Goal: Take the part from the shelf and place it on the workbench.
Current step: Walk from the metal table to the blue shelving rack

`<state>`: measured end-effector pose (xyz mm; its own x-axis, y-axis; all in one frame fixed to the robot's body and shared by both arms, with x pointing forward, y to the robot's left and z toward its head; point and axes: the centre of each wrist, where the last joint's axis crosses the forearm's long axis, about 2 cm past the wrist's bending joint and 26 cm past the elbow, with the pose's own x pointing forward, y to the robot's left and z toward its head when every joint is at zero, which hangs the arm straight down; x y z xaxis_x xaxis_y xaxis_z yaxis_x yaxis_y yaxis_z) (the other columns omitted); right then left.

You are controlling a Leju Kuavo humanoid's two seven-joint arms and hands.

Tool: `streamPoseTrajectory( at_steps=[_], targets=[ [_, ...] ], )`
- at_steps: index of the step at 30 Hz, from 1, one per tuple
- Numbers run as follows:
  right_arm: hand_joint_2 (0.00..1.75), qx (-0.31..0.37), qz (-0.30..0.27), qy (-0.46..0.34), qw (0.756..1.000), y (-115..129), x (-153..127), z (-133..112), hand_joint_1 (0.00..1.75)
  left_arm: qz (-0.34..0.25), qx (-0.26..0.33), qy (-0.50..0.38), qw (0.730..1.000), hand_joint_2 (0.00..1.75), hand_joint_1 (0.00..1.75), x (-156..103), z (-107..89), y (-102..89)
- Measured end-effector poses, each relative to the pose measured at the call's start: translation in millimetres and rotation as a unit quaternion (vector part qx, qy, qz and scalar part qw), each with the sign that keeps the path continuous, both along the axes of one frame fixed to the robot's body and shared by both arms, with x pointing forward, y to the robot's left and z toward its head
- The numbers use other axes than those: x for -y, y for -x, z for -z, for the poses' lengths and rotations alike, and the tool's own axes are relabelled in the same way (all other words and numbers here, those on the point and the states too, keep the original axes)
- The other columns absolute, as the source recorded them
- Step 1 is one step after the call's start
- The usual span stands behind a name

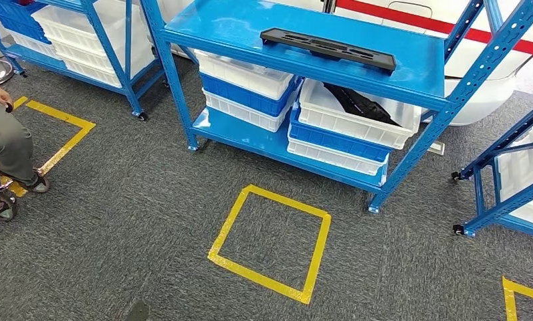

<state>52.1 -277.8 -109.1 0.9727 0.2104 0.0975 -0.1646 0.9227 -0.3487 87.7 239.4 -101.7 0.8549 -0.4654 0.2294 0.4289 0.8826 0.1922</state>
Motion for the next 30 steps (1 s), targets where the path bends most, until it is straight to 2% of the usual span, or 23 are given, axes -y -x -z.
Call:
streamPoseTrajectory(
  at_steps=[30],
  targets=[
    [0.0,-0.001,0.004,-0.004,1.0,0.6,-1.8,0.1,0.0,-0.009,-0.001,-0.006,1.0,0.0,0.0,-1.1,0.0,0.0]
  ],
)
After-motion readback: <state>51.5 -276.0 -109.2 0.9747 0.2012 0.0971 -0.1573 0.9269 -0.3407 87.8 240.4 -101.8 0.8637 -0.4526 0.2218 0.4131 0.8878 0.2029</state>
